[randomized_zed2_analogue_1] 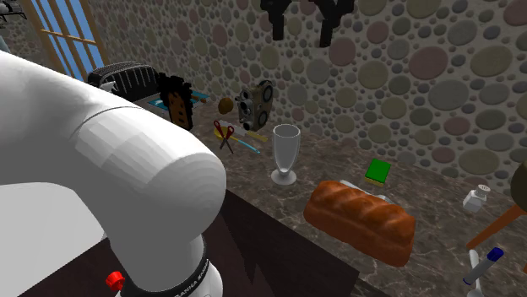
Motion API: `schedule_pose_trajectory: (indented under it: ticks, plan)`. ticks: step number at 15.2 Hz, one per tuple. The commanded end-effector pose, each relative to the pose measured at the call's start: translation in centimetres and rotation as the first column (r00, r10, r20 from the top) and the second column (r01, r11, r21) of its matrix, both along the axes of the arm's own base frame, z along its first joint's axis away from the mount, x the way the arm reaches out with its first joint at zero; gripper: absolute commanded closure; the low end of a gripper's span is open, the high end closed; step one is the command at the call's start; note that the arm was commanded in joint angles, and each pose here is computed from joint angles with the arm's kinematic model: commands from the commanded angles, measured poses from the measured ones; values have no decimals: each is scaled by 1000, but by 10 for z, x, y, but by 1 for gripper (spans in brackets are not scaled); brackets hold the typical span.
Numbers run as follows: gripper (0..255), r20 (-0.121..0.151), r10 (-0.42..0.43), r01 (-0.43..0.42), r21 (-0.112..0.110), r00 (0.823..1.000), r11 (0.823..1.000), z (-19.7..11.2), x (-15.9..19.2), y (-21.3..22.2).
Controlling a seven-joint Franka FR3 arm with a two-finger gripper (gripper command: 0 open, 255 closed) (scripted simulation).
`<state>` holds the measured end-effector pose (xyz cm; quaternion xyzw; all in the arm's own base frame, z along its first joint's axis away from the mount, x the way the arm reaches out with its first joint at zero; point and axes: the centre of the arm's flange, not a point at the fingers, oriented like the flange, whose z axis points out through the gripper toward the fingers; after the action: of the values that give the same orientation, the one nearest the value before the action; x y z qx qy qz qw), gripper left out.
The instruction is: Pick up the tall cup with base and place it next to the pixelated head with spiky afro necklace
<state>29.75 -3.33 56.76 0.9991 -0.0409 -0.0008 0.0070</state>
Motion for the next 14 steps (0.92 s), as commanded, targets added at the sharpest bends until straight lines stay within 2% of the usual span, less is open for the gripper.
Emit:
schedule_pose_trajectory:
  ticks: [1, 14]
  plan:
    - [0, 0, 0, 0, 0, 1000, 1000, 0, 0, 0]
    - [0, -22, -12, 12, 9, 1000, 1000, -133, 101, 46]
